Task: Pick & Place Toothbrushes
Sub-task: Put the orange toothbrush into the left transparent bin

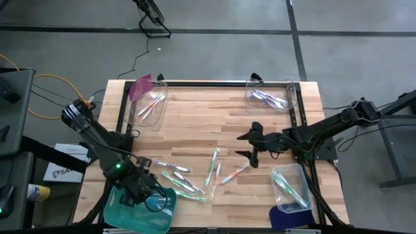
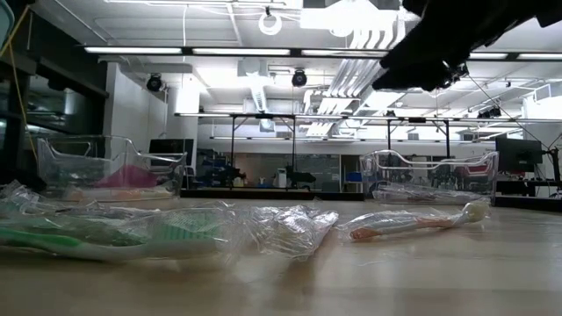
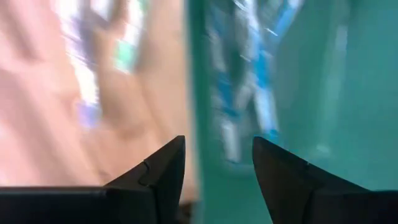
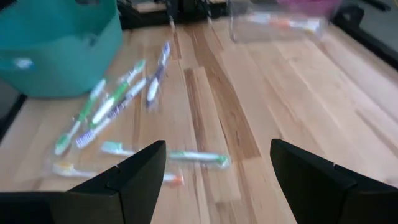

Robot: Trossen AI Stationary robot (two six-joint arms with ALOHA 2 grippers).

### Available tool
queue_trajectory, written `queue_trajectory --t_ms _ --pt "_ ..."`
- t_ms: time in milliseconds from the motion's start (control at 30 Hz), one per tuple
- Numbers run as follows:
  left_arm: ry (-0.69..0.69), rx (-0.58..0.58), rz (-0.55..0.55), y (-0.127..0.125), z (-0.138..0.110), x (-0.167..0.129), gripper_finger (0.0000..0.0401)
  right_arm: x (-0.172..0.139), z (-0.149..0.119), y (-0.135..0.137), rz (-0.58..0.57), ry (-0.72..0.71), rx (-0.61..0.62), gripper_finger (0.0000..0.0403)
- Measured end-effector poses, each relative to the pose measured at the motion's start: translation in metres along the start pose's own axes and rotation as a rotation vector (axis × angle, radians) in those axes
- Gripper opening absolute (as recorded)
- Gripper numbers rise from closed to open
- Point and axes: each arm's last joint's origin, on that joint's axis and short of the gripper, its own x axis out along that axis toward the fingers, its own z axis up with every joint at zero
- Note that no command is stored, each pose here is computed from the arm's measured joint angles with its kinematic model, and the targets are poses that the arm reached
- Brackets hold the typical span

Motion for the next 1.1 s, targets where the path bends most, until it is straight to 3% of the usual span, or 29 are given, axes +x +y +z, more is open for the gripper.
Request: queue_trajectory --t_ms 267,533,700,933,1100 --pt "-0.24 0.192 0.387 0.023 -0.011 -0.028 0.0182 -0.001 -0.011 -0.003 -0.022 0.114 -0.013 0.0281" --pt "-0.297 0.217 0.667 0.063 -0.002 -0.045 0.0182 -0.002 -0.017 -0.004 0.002 0.184 -0.08 0.0281" --pt "-0.307 0.263 0.716 0.088 0.017 -0.038 0.0182 -0.003 -0.022 -0.006 -0.007 0.233 -0.102 0.0281" --pt "-0.415 0.38 0.639 0.124 0.042 -0.018 0.0182 0.0 -0.025 -0.003 0.071 0.28 -0.1 0.0281" --pt "-0.512 0.405 0.624 0.153 0.05 -0.01 0.0182 0.013 -0.041 0.004 0.135 0.387 -0.186 0.0281"
